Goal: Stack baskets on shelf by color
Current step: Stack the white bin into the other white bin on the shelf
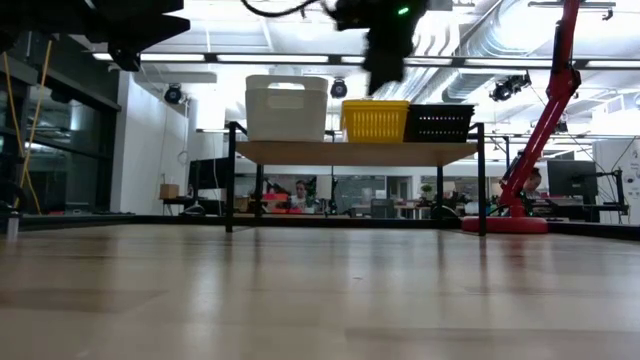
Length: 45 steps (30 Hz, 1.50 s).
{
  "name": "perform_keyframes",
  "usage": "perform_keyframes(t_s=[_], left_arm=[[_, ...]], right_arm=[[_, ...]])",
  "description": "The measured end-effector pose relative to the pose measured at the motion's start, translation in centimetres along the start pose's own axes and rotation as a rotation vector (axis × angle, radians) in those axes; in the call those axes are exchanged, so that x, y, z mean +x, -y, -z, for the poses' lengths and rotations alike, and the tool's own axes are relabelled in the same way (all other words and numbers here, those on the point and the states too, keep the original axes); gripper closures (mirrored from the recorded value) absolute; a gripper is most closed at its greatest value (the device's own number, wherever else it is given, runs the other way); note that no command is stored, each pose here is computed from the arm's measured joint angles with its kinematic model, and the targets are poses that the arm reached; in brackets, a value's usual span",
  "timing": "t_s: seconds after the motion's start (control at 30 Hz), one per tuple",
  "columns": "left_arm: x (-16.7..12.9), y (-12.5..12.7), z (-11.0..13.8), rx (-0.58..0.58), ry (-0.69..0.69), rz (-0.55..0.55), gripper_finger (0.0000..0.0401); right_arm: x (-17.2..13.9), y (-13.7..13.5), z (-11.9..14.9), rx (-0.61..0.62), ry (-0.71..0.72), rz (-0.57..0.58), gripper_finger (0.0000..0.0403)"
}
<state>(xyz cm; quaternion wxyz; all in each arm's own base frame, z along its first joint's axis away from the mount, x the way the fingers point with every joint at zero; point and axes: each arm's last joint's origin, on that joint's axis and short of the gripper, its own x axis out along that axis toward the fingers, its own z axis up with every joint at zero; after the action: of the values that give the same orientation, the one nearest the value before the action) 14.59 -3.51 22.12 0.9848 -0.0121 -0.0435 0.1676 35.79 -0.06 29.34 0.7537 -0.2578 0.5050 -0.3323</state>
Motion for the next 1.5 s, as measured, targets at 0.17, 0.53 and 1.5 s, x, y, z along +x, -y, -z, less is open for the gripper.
perform_keyframes(t_s=[0.17,0.53,1.5], left_arm=[[0.0,0.0,0.0,-0.021,0.000,0.006,0.0235],[0.0,0.1,-0.2,0.007,0.014,0.039,0.0235],[0.0,0.1,-0.3,0.087,0.025,0.038,0.0235]], right_arm=[[-3.3,-0.8,3.2,0.082,-0.039,0.023,0.0403],[-5.2,-5.0,15.5,0.503,0.320,-0.305,0.0403],[0.4,-1.1,17.7,0.526,0.959,-0.553,0.0403]])
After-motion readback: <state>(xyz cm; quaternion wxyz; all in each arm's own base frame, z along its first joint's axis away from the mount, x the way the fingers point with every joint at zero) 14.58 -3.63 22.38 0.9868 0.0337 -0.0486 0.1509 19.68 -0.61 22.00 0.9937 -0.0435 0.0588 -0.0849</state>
